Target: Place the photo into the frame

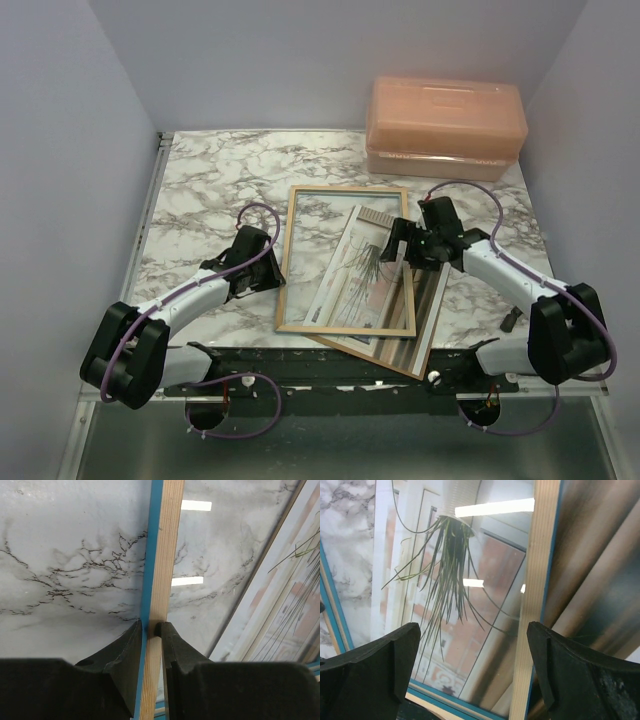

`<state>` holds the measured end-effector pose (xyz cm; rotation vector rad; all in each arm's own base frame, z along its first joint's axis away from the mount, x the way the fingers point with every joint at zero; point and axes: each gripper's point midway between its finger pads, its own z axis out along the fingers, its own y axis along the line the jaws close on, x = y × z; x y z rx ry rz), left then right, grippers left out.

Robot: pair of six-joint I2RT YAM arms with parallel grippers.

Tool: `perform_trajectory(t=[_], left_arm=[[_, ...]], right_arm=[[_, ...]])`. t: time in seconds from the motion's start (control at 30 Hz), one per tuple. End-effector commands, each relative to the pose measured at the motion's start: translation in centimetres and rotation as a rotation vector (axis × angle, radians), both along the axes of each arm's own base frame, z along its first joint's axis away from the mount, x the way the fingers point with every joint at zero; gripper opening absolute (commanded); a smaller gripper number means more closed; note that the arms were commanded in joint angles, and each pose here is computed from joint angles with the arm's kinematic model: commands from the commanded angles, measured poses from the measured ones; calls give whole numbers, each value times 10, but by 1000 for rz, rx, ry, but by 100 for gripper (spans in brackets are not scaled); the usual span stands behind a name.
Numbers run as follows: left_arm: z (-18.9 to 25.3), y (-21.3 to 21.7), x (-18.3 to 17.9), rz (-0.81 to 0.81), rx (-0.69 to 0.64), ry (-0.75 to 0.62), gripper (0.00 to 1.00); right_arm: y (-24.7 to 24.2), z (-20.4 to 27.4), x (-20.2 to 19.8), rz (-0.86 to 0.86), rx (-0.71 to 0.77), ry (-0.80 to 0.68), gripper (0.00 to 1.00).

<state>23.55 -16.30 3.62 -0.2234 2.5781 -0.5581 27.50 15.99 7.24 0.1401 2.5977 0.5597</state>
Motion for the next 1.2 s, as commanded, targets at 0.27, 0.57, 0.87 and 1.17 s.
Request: perform_trajectory(t=[0.27, 0.57, 0.87, 1.17], left_arm=[[0, 4, -12, -42, 25, 5, 37], [50, -24, -8, -138, -159, -147, 76], [96, -30, -12, -195, -230, -275, 87], [99, -30, -16, -204, -235, -275, 88]], right_arm=[[-28, -12, -7, -49, -145, 16, 95], [-7, -31, -17, 12, -40, 64, 93], [23, -15, -13, 65, 123, 50, 83], [49, -9, -8, 105, 229, 57, 82]])
